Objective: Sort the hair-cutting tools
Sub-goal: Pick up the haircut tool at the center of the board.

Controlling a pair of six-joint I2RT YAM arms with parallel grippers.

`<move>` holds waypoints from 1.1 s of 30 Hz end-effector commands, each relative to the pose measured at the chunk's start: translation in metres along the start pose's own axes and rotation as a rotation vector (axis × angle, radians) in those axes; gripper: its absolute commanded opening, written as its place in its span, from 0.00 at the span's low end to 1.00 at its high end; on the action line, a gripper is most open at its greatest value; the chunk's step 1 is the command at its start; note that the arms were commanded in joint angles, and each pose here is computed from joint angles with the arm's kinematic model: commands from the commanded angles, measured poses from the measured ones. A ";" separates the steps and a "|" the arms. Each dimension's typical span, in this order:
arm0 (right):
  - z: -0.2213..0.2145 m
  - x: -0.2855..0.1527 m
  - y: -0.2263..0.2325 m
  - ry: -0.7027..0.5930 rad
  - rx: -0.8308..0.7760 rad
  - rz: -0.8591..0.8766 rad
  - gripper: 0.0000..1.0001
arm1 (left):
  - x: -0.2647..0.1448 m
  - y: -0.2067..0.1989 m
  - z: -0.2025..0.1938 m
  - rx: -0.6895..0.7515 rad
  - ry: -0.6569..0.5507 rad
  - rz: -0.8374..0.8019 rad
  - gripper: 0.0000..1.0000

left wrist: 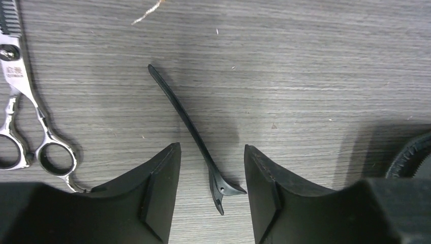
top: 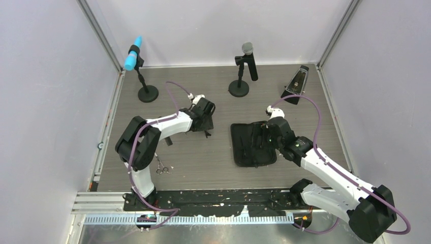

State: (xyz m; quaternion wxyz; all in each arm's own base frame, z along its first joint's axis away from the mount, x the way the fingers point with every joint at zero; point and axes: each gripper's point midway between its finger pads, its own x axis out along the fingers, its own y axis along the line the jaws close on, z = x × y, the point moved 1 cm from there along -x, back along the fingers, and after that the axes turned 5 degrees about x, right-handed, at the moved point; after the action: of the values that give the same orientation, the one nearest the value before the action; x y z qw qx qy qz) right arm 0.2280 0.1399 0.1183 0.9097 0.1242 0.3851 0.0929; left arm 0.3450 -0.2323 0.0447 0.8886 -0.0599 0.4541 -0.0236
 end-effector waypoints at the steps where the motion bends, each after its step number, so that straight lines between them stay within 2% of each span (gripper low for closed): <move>1: 0.005 0.001 -0.003 -0.024 -0.010 -0.014 0.88 | 0.002 -0.002 -0.002 0.020 0.026 -0.017 0.48; 4: 0.005 0.001 0.000 -0.021 -0.009 -0.004 0.88 | 0.003 -0.002 -0.009 0.030 0.048 -0.033 0.40; 10: 0.007 -0.001 0.006 -0.029 -0.017 0.038 0.88 | -0.014 -0.012 -0.008 0.031 0.008 -0.150 0.02; 11: 0.008 -0.002 0.009 -0.032 -0.017 0.053 0.88 | -0.020 -0.014 -0.007 0.024 -0.003 -0.173 0.00; 17: 0.013 -0.009 0.030 -0.083 0.004 0.197 0.88 | -0.059 -0.037 0.006 -0.060 -0.092 -0.386 0.00; 26: 0.026 -0.030 0.080 -0.093 0.057 0.462 0.88 | -0.139 -0.065 0.011 0.028 -0.265 -0.744 0.00; 29: 0.032 -0.038 0.095 -0.097 0.065 0.533 0.87 | -0.165 -0.075 0.008 0.132 -0.344 -0.841 0.00; 33: 0.039 -0.052 0.111 -0.095 0.066 0.618 0.85 | -0.184 -0.081 -0.007 0.382 -0.410 -0.862 0.00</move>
State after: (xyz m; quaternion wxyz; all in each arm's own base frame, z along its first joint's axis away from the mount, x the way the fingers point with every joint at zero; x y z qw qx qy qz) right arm 0.2121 0.2025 0.1616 0.8682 0.2361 0.3373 0.2769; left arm 0.2494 -0.2815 0.1662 0.8702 -0.1661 0.2824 -0.3681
